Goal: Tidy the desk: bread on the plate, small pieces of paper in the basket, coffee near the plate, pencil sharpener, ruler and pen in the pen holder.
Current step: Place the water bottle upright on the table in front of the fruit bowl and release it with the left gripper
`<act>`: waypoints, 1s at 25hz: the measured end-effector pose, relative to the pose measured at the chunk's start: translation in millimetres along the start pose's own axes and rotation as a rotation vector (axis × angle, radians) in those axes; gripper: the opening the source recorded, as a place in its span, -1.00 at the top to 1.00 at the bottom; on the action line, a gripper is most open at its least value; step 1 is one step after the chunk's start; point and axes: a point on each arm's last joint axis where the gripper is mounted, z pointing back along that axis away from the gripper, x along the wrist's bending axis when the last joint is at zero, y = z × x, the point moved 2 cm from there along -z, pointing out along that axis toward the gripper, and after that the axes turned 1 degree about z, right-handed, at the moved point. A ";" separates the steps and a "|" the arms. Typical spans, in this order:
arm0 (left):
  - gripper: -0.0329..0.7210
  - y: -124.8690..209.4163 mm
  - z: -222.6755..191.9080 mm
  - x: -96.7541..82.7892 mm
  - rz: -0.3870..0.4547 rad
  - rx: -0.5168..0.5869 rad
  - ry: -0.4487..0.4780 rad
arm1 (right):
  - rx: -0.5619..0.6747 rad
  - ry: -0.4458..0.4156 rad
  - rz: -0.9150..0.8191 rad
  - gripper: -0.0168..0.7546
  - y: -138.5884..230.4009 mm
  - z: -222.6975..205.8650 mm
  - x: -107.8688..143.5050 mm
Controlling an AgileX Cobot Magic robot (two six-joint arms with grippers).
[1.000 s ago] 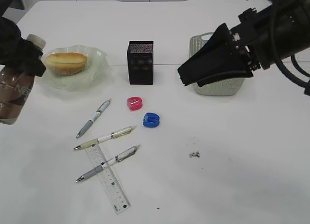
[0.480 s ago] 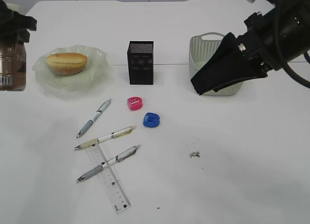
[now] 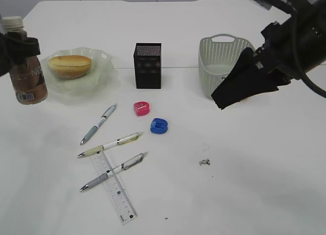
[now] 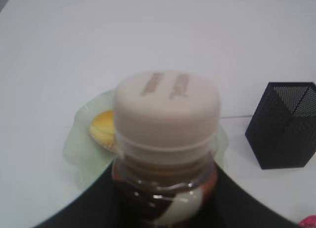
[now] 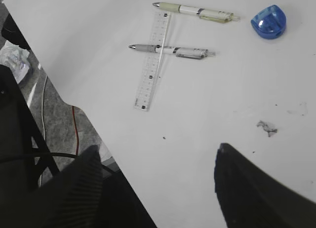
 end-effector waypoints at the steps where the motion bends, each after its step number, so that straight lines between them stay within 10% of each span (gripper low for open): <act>1: 0.29 5.2 3.7 2.6 0.002 -0.043 0.013 | 0.002 0.009 0.003 -0.39 0.2 0.0 -1.0; 9: 0.29 23.0 19.6 6.4 0.029 -0.285 0.063 | -0.036 0.087 0.020 -0.39 -4.0 0.4 -9.5; 25: 0.29 84.6 -22.3 16.8 0.027 -0.218 0.065 | -0.048 0.115 0.037 -0.39 -5.5 0.8 -12.6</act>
